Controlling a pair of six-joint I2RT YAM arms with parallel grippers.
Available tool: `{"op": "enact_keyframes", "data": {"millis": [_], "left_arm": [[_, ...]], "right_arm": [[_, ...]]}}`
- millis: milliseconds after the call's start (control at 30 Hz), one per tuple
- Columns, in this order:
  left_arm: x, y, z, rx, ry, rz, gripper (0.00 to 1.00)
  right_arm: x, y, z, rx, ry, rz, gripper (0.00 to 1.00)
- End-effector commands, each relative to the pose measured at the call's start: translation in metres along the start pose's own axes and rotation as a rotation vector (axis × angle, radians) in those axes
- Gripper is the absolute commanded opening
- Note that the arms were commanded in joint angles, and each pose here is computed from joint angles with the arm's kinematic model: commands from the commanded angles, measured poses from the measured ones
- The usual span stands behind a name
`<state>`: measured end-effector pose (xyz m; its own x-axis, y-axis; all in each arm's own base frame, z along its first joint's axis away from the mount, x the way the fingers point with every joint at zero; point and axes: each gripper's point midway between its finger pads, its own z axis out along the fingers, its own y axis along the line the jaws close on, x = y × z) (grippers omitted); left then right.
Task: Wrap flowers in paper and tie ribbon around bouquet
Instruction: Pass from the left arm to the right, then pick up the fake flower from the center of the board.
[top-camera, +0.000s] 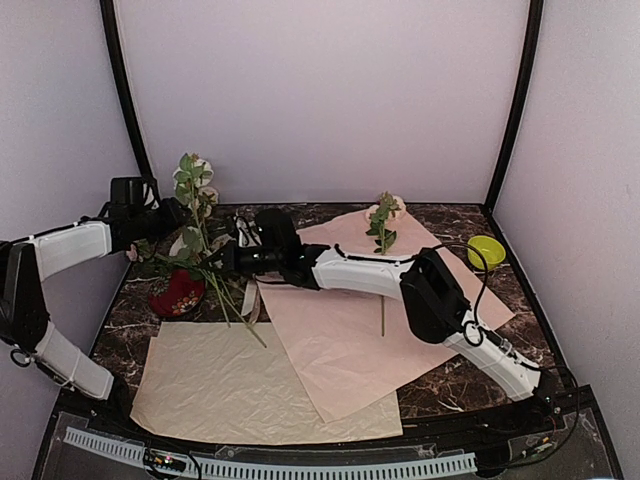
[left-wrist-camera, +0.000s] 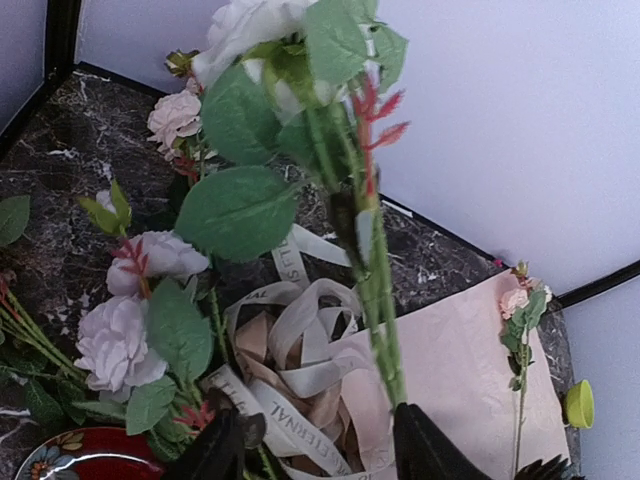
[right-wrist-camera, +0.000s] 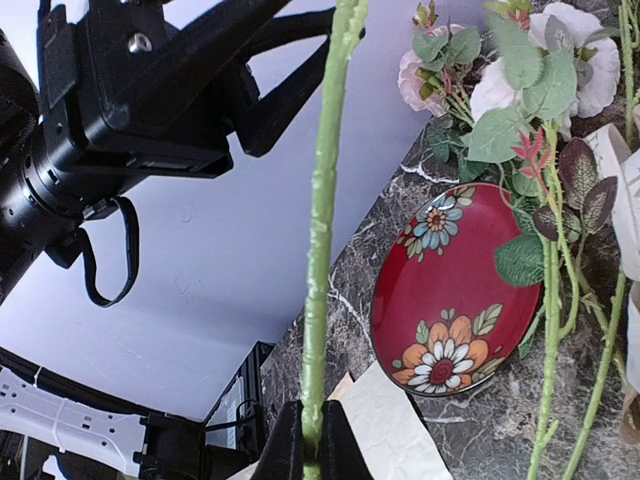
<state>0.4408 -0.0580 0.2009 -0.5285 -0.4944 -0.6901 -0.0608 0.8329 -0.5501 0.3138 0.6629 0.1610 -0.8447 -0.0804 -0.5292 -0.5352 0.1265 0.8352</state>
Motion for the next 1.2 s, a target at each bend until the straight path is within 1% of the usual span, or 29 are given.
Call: {"op": "enact_keyframes", "data": {"millis": [0, 100, 167, 233, 267, 333, 433, 533, 600, 667, 733, 900, 1067, 1167], "left_arm": [[-0.024, -0.008, -0.013, -0.032, -0.046, 0.073, 0.56], [-0.031, -0.010, -0.022, -0.044, -0.071, 0.084, 0.58], [-0.031, -0.010, -0.026, -0.049, -0.074, 0.087, 0.59], [-0.026, -0.005, -0.026, -0.068, -0.056, 0.088, 0.59], [-0.023, -0.001, -0.024, -0.081, -0.040, 0.084, 0.60], [-0.014, 0.008, -0.017, -0.105, -0.004, 0.069, 0.59], [-0.005, 0.018, -0.008, -0.116, 0.038, 0.037, 0.60], [-0.002, 0.026, 0.000, -0.127, 0.052, 0.015, 0.59], [-0.002, 0.031, 0.002, -0.141, 0.051, 0.014, 0.59], [0.000, 0.034, 0.005, -0.149, 0.059, 0.011, 0.60], [0.005, 0.035, 0.007, -0.148, 0.074, 0.007, 0.59], [0.011, 0.041, 0.009, -0.163, 0.093, 0.014, 0.59], [0.012, 0.040, 0.010, -0.159, 0.097, 0.014, 0.58], [0.014, 0.039, 0.011, -0.153, 0.109, 0.008, 0.54]], "right_arm": [[-0.057, 0.070, -0.030, -0.087, -0.128, -0.108, 0.00], [-0.077, 0.089, -0.049, -0.085, -0.155, -0.153, 0.00], [-0.088, 0.084, -0.070, -0.029, -0.175, -0.160, 0.00], [-0.104, 0.078, -0.105, 0.075, -0.226, -0.178, 0.00], [-0.111, 0.072, -0.125, 0.151, -0.257, -0.185, 0.00], [-0.113, 0.041, -0.171, 0.375, -0.291, -0.162, 0.00], [-0.104, -0.007, -0.251, 0.743, -0.335, -0.123, 0.00], [-0.071, -0.040, -0.313, 1.032, -0.301, -0.129, 0.00], [-0.047, -0.058, -0.339, 1.131, -0.279, -0.095, 0.00], [-0.030, -0.071, -0.353, 1.157, -0.282, -0.043, 0.00], [-0.018, -0.084, -0.356, 1.157, -0.285, -0.001, 0.00], [0.006, -0.105, -0.343, 1.105, -0.241, 0.065, 0.00], [0.023, -0.129, -0.341, 1.102, -0.209, 0.123, 0.00], [0.031, -0.139, -0.337, 1.107, -0.179, 0.138, 0.00]]}}
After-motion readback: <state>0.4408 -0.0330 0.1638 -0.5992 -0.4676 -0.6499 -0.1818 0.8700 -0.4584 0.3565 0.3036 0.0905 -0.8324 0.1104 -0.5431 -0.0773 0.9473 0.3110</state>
